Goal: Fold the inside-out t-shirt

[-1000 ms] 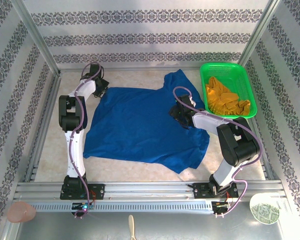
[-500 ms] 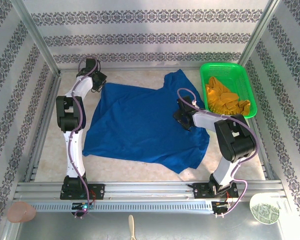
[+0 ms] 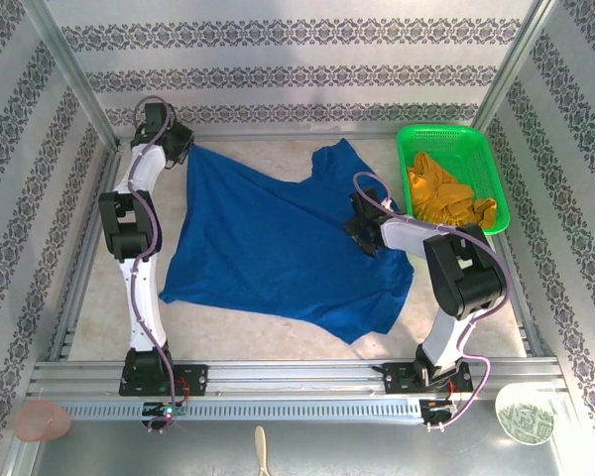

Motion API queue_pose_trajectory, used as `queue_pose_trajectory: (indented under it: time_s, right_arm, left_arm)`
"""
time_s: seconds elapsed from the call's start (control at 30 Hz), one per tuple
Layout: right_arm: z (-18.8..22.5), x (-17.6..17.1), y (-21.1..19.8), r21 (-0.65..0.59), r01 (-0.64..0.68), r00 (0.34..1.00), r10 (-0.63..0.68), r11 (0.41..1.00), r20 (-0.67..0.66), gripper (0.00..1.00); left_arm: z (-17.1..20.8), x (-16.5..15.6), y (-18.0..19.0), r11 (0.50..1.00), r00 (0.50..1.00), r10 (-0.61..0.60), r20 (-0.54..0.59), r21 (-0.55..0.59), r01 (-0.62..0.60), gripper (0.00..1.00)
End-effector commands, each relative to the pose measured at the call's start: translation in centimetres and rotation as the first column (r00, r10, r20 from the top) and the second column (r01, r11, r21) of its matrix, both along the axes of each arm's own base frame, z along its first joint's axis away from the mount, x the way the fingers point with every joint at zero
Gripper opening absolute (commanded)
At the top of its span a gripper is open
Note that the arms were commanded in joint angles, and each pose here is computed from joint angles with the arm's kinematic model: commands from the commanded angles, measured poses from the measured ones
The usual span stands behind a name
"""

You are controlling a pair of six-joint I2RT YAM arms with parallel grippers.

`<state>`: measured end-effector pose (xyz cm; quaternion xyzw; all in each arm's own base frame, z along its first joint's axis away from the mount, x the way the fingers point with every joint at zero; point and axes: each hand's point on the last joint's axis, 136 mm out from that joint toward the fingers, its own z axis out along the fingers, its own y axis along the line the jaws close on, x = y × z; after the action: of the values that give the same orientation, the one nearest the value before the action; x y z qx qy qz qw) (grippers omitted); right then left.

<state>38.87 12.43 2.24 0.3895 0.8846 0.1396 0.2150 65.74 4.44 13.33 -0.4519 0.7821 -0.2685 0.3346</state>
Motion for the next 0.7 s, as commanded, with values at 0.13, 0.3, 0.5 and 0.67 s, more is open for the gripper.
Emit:
queue_pose_trajectory:
  time_s: [0.13,0.3,0.5,0.67]
  right_arm:
    - [-0.6,1.1,0.3,0.02,-0.062,0.998,0.062,0.998,-0.027,0.5]
    - [3.5,3.5,1.8,0.028,-0.206,0.973,0.202,0.978,0.111,0.49]
    - [8.8,6.8,0.9,-0.073,-0.244,0.937,0.255,0.967,0.238,0.5]
    - [9.6,11.2,1.9,-0.073,-0.265,0.93,0.275,0.962,0.243,0.51]
  left_arm:
    - [-1.0,2.9,-0.2,0.997,0.998,-0.067,0.017,-0.027,0.068,0.26]
    - [-0.2,2.1,0.0,0.993,0.993,-0.117,-0.001,0.009,0.117,0.71]
    - [3.4,-1.7,-2.0,0.966,0.97,-0.242,-0.03,0.088,0.244,0.82]
    - [2.3,-6.3,-7.0,0.949,0.95,-0.311,-0.025,0.041,0.312,0.88]
